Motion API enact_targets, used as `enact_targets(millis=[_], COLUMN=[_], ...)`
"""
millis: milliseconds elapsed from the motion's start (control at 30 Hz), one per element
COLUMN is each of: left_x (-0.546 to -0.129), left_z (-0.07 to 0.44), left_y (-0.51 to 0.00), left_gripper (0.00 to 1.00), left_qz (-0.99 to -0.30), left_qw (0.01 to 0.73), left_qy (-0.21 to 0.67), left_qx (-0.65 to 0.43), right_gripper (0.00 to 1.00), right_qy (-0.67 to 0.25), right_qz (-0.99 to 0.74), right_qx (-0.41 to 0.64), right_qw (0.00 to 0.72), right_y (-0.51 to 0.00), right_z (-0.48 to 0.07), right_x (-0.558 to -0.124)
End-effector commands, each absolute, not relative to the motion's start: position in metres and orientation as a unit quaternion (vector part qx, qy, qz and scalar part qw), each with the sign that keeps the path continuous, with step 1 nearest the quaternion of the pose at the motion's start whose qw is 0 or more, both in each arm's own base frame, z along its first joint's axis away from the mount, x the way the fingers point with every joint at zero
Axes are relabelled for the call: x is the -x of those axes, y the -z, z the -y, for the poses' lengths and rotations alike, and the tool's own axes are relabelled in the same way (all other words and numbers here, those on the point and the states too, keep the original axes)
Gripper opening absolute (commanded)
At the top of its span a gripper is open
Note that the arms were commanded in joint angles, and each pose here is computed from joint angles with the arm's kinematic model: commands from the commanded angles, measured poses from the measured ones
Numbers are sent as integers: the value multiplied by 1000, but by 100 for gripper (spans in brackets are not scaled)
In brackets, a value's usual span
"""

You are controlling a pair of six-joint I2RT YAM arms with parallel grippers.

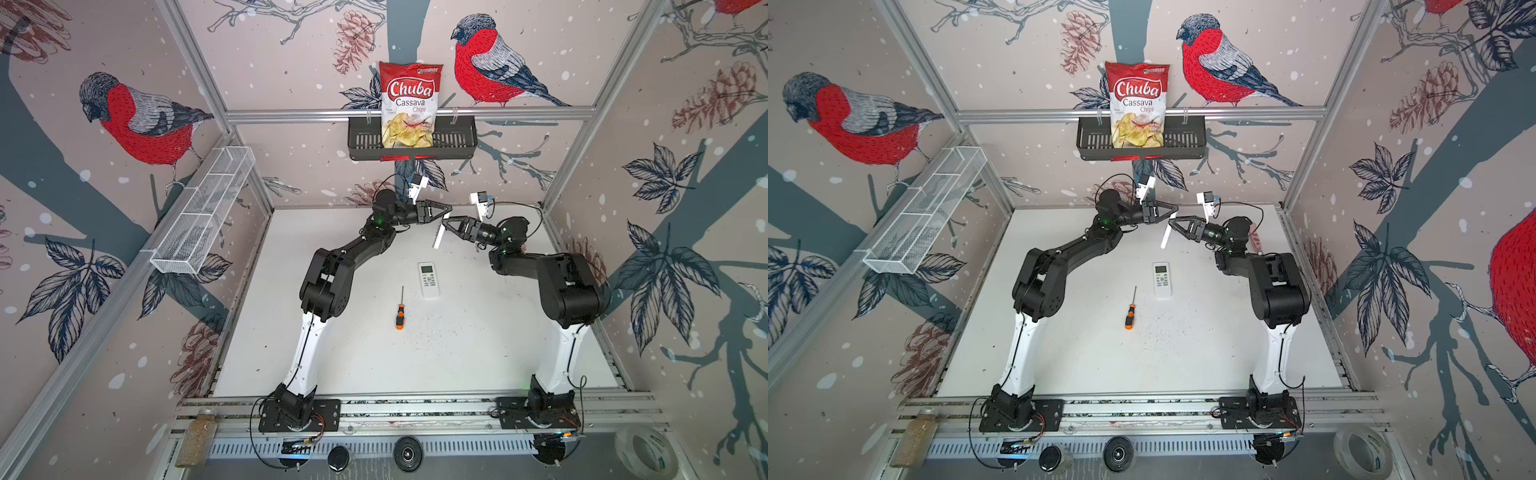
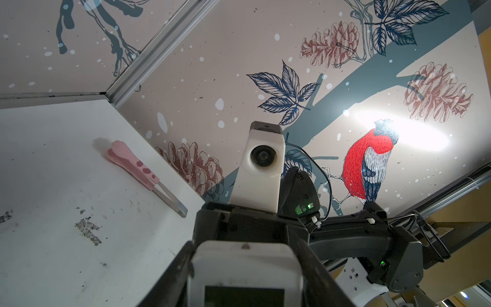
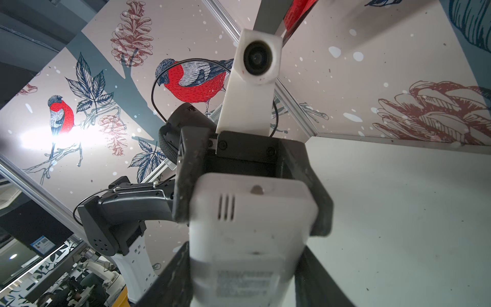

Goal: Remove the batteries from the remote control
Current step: 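Close the right gripper on the remote's lower end beside the left gripper, then open the left gripper and draw it back while the right gripper holds the remote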

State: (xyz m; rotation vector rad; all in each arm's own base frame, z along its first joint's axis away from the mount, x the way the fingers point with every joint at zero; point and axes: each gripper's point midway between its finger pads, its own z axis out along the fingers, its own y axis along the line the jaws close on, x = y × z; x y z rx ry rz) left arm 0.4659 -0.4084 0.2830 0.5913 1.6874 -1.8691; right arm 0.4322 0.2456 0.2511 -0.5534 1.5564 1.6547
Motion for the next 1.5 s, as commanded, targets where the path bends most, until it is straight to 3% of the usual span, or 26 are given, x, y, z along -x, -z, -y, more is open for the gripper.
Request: enact_targets(millis=[0,300,367,433,467,700,900,1133,1467], left_x=[-461,-462,-463,-464,-465,-492,-507,-459,-370], left_z=[409,408,408,405,404,375,274,236,280], left_y=[-292,-287,-286,-284,-283,-286,-294,-267,-252], left_gripper=[46,62,73,96,98,98,97,96,90], left_qz=[-617,-618,-619,-620,-622,-646,-651,-700,-688], left_qw=[281,281,282,286,289,336,465,564,652], left_qy=[696,697,696,694,692,659,593,436,304], left_qx=[-234,-233,-232,-229,-227,-189,-93,-46,-91], right_gripper=[51,44,44,44,44,43,43,43,42], right_qy=[-649,-651,-651,-651,-651,-649,-638,-502,-457], right_qz=[-602,-597,-597,-597,-597,-598,-616,-734,-783], right_qx=[226,224,224,222,221,213,177,54,-119], right_qw=[407,411,412,413,413,421,426,455,405], right_y=[-256,-259,-259,-258,-258,-260,-264,-248,-236], right_z=[-245,-244,-244,-244,-244,-240,-238,-236,-208], right_x=[-433,-432,-431,-432,-432,-433,-445,-488,-480])
